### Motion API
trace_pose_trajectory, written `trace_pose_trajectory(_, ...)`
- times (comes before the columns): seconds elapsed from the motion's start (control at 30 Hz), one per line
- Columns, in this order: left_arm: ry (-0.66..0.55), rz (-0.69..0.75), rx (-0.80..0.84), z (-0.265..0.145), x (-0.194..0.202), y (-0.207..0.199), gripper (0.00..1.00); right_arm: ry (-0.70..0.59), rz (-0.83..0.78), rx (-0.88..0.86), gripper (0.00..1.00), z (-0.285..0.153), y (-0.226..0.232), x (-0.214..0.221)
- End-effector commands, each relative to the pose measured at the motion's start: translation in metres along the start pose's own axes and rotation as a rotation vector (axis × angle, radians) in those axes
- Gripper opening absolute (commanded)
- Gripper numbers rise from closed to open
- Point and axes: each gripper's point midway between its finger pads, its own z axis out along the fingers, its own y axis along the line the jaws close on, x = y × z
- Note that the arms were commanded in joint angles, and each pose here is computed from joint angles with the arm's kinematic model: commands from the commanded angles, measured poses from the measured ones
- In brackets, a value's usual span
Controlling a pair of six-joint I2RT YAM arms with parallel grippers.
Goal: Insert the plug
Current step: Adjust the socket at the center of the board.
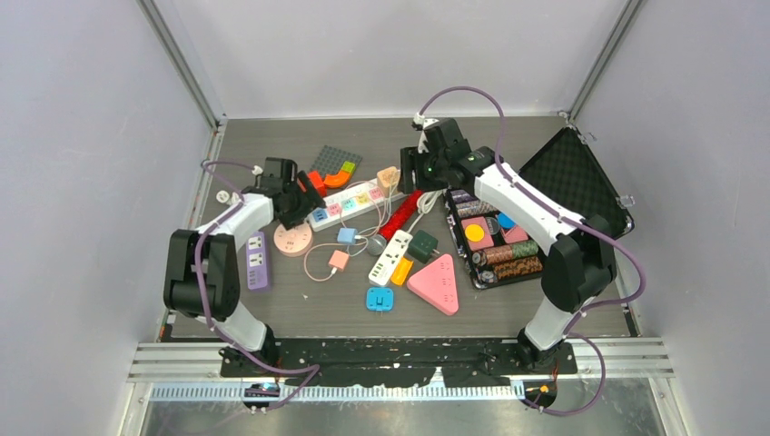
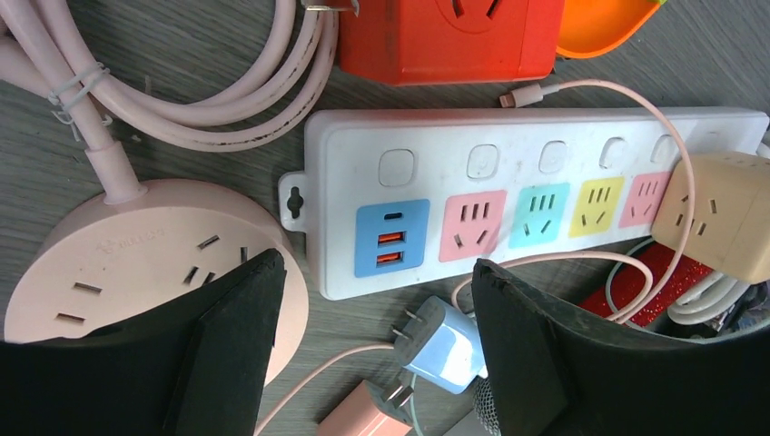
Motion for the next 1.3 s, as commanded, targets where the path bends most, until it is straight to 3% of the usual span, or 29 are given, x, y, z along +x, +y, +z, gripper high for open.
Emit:
trace_pose_trajectory(0.0,-0.072,-0.007,-0.025,0.005,-0.019,-0.008,0.76,-0.083,0.005,-0.033,0.63,-0.022,0.011,-0.019)
trace_pose_trajectory(0.17,-0.046,-0.008,-0.026,0.016,-0.011,-0.010,0.70,-0.085,0.001,-0.024,0.60,-0.023,0.009,-0.018)
trace_pose_trajectory(0.4,-0.035,-0.007,-0.034,0.022,-0.008,-0.009,0.60,-0.066,0.002,-0.040,0.47,-0.021,0.010,-0.013)
trace_pose_trajectory(0.53,-0.009,-0.001,0.053,0.021,-0.001,-0.024,0.55,-0.062,-0.009,-0.036,0.41,-0.021,0.009,-0.011)
trace_pose_trajectory(0.63,0.004,-0.009,0.150,0.023,0.004,-0.039,0.49,-0.044,-0.006,-0.044,0.31,-0.018,0.009,-0.006)
trace_pose_trajectory(0.8,0.017,-0.009,0.236,0.024,0.006,-0.054,0.40,-0.017,0.022,-0.042,0.27,-0.016,0.009,0.004)
trace_pose_trajectory(0.97,-0.016,0.001,0.206,0.018,0.002,-0.048,0.45,0.001,-0.006,-0.006,0.37,-0.014,0.004,0.019)
trace_pose_trajectory(1.03,-0.037,0.014,0.200,0.012,-0.003,-0.048,0.51,0.018,-0.051,0.003,0.46,-0.013,0.002,0.028)
trace_pose_trajectory(1.13,-0.090,0.049,0.206,-0.003,-0.016,-0.053,0.59,0.072,-0.137,0.026,0.69,-0.011,-0.007,0.050)
trace_pose_trajectory(1.27,-0.154,0.099,0.206,-0.027,-0.032,-0.060,0.64,0.175,-0.263,0.047,0.82,-0.004,-0.023,0.077)
